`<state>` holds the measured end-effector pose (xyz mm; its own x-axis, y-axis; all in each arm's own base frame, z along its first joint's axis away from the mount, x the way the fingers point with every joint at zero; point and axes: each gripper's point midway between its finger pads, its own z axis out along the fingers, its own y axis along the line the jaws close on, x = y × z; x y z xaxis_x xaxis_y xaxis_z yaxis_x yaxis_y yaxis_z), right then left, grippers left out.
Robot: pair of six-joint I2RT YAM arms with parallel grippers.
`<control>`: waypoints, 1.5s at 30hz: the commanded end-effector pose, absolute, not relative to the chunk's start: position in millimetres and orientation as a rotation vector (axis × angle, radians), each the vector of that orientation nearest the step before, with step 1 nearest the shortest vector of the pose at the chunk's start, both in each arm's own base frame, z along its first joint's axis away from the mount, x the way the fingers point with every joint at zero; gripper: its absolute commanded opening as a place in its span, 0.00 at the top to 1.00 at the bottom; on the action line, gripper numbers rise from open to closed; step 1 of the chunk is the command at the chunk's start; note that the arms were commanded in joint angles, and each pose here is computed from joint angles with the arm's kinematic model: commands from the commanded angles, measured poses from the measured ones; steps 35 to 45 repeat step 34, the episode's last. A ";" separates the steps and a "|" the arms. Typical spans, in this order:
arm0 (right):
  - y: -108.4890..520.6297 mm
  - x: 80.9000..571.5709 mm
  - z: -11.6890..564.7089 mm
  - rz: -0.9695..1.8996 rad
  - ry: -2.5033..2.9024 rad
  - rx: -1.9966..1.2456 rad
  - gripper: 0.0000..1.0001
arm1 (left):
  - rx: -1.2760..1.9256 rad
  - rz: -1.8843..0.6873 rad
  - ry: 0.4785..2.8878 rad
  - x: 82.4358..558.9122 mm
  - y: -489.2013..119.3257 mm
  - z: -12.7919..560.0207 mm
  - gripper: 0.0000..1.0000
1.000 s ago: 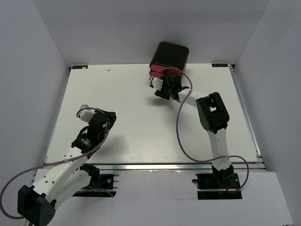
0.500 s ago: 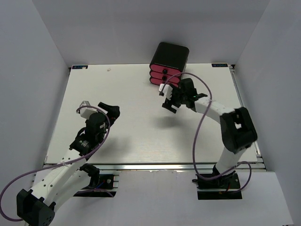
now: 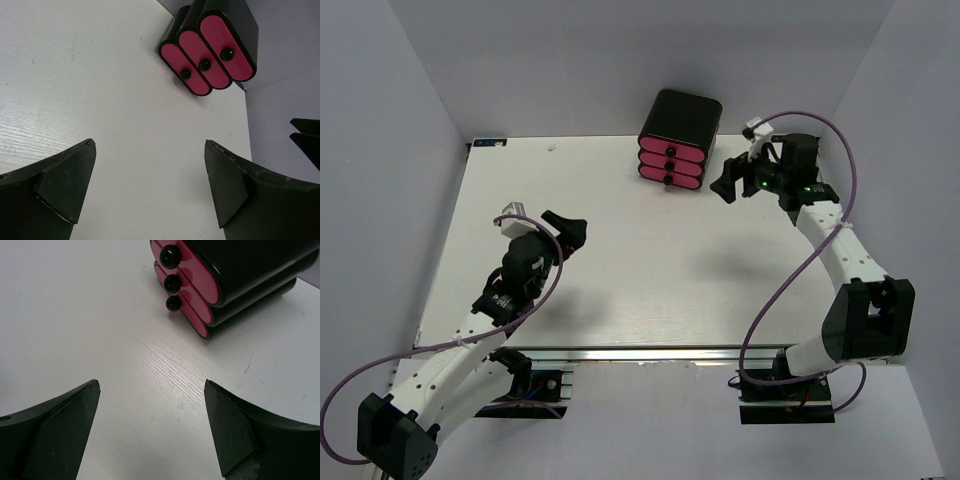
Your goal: Organize the makeup
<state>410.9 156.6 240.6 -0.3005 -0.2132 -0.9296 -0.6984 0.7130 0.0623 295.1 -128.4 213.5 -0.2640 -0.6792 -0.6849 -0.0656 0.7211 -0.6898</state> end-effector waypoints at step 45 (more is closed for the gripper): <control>100.1 390.1 262.0 0.376 1.887 -0.510 0.11 | -0.457 -0.741 1.667 271.0 -127.4 257.4 0.02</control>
